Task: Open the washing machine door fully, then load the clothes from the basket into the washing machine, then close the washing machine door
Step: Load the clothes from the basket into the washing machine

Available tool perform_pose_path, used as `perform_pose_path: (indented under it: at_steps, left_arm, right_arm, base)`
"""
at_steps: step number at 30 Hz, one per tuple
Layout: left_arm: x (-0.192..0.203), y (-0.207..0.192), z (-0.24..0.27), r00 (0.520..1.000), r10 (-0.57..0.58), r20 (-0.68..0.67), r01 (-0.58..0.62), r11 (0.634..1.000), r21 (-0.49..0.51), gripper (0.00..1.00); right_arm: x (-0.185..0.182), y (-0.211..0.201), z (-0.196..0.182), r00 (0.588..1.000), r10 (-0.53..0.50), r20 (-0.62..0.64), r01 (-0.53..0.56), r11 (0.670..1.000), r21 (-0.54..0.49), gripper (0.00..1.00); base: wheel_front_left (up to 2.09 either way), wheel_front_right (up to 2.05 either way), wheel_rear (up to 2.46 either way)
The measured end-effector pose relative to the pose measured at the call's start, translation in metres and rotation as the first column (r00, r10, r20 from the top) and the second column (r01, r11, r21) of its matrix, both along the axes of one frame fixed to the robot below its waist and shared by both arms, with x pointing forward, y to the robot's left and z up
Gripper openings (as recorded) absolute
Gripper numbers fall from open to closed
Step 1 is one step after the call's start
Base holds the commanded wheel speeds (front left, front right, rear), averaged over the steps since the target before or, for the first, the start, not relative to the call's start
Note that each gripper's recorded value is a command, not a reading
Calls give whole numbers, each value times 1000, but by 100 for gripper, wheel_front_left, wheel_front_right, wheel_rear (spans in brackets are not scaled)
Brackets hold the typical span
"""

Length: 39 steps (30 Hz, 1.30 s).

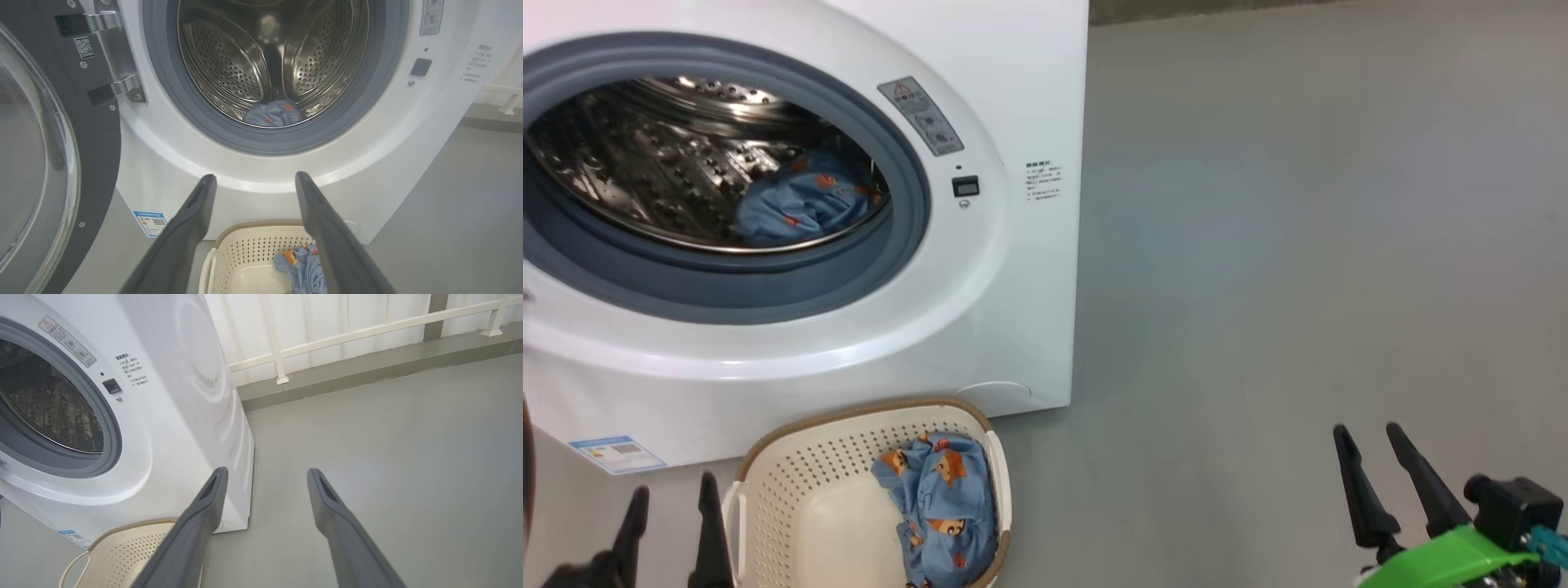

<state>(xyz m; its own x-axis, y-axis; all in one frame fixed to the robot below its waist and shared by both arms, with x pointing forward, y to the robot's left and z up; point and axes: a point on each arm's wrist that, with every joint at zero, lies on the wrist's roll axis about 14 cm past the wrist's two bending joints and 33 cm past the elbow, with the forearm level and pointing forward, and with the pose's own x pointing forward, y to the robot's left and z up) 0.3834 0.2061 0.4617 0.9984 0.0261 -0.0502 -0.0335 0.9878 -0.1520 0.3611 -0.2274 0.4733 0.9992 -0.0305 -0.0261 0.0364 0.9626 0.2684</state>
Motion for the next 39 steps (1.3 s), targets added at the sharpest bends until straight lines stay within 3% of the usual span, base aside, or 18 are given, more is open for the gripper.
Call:
perform_pose_path:
  at_steps: [13,26,39]
  left_arm:
    - [-38,9,0,1000,29,-6,-29,1000,5,100]
    - [-38,8,0,999,32,-5,-32,999,-6,100]
    - [-25,-3,-33,995,14,-103,-20,998,-56,100]
  right_arm:
    - [-18,-5,-3,1000,-17,-8,17,1000,2,100]
    - [-17,-3,-3,1000,-10,-9,10,1000,2,100]
    - [-4,3,-16,999,-10,-46,11,1000,21,100]
  base:
    - [0,0,0]
    - [0,0,0]
    - [0,0,0]
